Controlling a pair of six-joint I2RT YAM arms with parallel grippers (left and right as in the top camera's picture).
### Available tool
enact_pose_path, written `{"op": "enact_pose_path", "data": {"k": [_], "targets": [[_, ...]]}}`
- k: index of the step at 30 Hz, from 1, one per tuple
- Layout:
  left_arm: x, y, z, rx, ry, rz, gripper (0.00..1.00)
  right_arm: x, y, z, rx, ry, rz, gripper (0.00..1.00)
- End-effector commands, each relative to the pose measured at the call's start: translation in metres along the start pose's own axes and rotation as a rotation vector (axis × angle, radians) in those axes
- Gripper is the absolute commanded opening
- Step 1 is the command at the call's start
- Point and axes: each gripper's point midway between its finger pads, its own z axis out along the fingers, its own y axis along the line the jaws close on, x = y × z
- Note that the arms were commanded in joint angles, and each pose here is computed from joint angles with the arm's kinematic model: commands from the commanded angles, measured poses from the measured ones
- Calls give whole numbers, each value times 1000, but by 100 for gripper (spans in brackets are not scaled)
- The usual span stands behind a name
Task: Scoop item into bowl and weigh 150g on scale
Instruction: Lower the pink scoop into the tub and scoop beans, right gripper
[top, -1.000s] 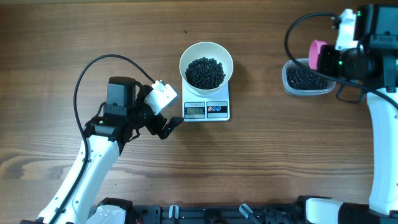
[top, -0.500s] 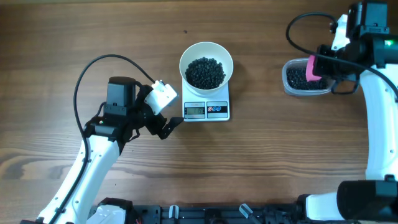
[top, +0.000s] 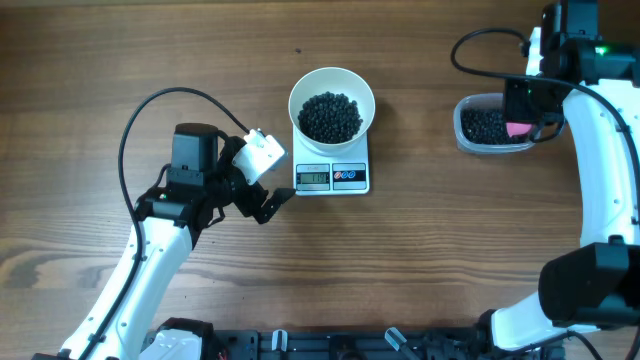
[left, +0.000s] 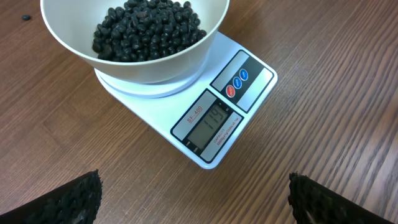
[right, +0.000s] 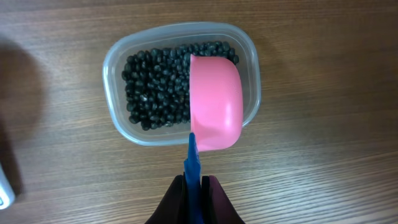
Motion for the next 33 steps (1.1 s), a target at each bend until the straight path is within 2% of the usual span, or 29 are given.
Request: {"op": "enact_pose_path", "data": {"k": [1,17,23,33], "targets": [[3,0,1,2,6,-13,100,-5,-16,3,91,-3,-28,4],[3,0,1,2,6,-13,100,-10,-17,70,157,107,-101,4],[3,0,1,2,6,-13,100,-6,6,85,31,139,-112,4],[3,0,1,2,6,-13,100,1,43,81,-191,154,-122,4]]}}
